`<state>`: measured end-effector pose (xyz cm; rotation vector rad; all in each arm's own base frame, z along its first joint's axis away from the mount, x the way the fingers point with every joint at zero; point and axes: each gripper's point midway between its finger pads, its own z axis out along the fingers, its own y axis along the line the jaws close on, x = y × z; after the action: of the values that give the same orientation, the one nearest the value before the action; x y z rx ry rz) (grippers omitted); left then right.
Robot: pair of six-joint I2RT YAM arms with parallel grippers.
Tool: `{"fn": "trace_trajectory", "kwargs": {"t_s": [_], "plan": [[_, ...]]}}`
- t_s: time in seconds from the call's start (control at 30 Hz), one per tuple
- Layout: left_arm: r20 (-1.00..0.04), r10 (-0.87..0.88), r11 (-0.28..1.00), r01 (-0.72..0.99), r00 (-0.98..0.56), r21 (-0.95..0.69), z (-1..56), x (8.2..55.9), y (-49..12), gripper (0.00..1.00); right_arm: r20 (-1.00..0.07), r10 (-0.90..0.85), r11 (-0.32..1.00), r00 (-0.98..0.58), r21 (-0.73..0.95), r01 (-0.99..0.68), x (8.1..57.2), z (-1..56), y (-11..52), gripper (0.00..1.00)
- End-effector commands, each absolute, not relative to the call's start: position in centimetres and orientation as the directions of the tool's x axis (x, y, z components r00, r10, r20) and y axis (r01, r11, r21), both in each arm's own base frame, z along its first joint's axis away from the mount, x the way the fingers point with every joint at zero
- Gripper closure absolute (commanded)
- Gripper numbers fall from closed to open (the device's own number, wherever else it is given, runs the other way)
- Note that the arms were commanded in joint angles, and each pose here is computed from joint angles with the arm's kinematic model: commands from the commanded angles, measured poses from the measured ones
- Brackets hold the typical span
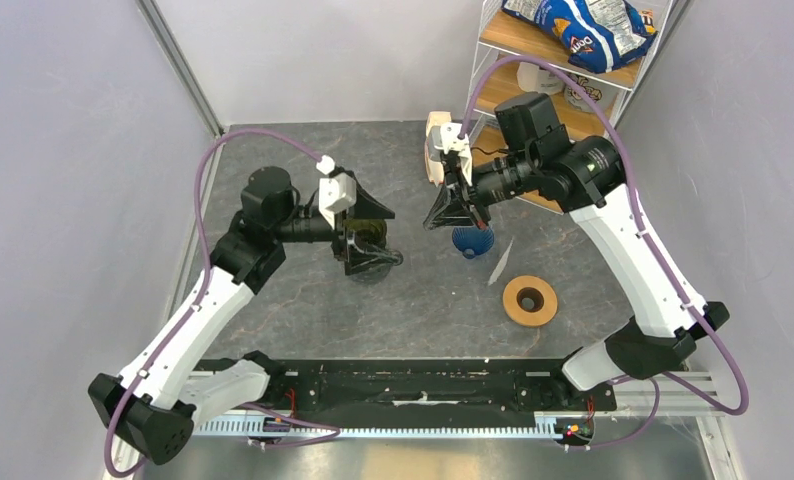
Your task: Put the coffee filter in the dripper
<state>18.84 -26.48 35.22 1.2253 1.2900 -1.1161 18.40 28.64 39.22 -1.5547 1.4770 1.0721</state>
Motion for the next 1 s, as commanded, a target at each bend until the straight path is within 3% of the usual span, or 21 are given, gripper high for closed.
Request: {"fn": "trace_trajectory", "kwargs": {"t_s": [0.0,0.07,0.17,0.2,0.27,0.37,0.57,0.73,0.97], "plan": [[-0.998,0.043,0.167,0.984,0.052,0.059,34.2,19.5,-26.4,0.07,-0.923,-0.385,-0.021,0.011,-0.003,-1.000,19.0,40.0,28.4,1.00],[-0.996,0.074,0.190,0.979,0.058,0.071,33.4,20.3,-26.4,0.08,-0.878,-0.478,0.041,-0.017,-0.003,-0.999,19.7,38.3,26.9,1.00],[-0.985,0.165,0.200,0.977,0.041,0.074,31.0,21.0,-26.1,0.09,-0.761,-0.644,0.154,-0.076,-0.031,-0.988,21.2,33.3,22.9,0.52],[-0.985,0.175,0.226,0.973,0.012,0.052,30.3,21.2,-25.9,0.09,-0.701,-0.708,0.167,-0.086,-0.048,-0.985,21.7,30.8,21.3,0.43],[-0.985,0.172,0.281,0.959,-0.022,0.027,29.5,21.6,-25.5,0.09,-0.599,-0.796,0.176,-0.089,-0.087,-0.981,22.8,27.4,18.1,0.33],[-0.980,0.187,0.328,0.945,-0.064,0.000,28.5,21.6,-24.7,0.09,-0.465,-0.860,0.280,-0.212,-0.081,-0.957,24.9,24.8,13.2,0.22],[-0.979,0.188,0.421,0.907,-0.079,0.007,28.2,22.2,-23.5,0.09,-0.371,-0.858,0.416,-0.355,-0.097,-0.904,27.2,20.4,7.3,0.19],[-0.974,0.145,0.533,0.843,-0.171,-0.069,28.4,25.0,-22.9,0.10,-0.454,-0.775,0.517,-0.439,-0.056,-0.854,30.5,20.4,9.2,0.19],[-0.978,0.138,0.531,0.845,-0.157,-0.060,29.6,26.3,-23.0,0.12,-0.285,-0.877,0.429,-0.388,-0.099,-0.898,31.8,14.6,6.4,0.21]]}}
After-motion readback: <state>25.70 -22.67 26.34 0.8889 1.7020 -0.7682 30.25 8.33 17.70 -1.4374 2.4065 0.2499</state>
